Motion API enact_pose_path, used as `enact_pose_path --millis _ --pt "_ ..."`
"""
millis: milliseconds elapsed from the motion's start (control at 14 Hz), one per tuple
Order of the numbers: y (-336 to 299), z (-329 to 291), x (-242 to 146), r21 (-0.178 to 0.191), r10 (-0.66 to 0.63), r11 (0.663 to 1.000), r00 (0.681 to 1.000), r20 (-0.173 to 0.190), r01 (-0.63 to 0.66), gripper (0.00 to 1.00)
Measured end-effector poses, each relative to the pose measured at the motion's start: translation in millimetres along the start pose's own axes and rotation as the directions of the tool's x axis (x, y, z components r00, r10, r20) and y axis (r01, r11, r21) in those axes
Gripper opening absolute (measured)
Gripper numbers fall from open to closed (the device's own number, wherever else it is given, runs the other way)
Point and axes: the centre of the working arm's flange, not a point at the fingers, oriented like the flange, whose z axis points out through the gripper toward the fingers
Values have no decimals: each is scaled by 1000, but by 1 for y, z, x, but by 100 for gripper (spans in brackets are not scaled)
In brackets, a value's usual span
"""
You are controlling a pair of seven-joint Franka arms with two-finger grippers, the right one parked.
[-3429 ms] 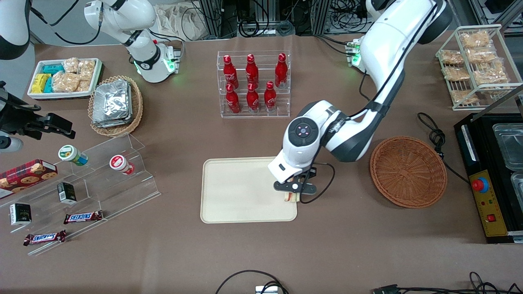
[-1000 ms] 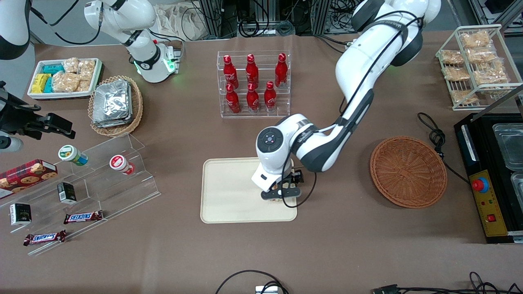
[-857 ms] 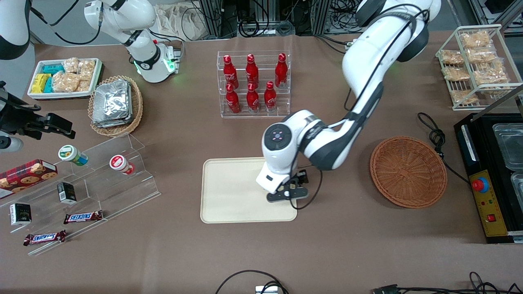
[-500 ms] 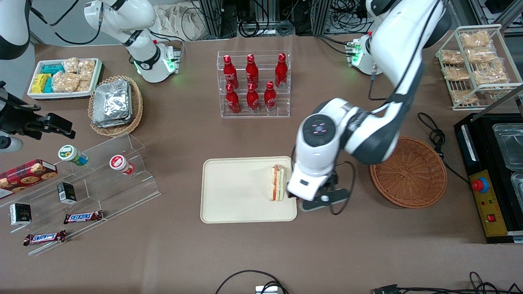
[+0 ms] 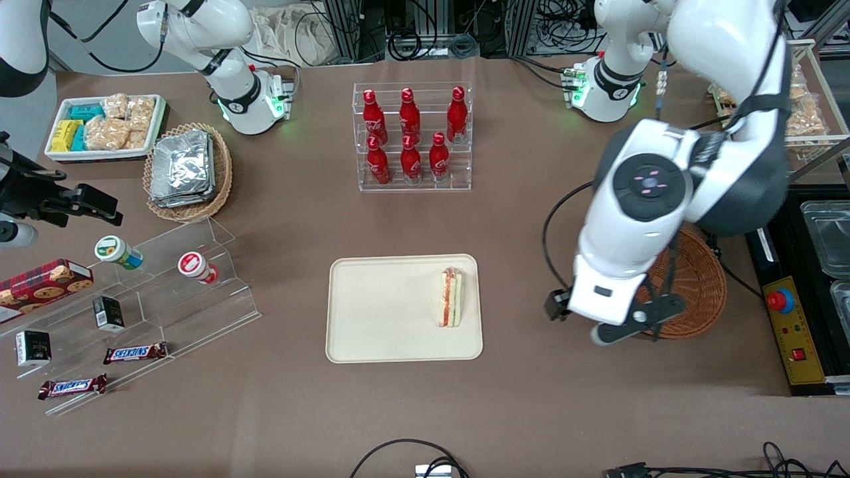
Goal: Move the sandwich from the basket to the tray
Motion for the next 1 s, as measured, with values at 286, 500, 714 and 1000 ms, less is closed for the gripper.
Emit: enact_pose_path --millis 286,500,714,1000 --pt "-65 -31 20 -6 56 998 996 68 -56 100" --pt "-92 -41 24 -18 88 996 992 93 -87 100" --pt "-116 -45 23 -28 147 989 983 109 -144 100" --pt "-180 -59 22 -51 213 977 971 112 -208 100"
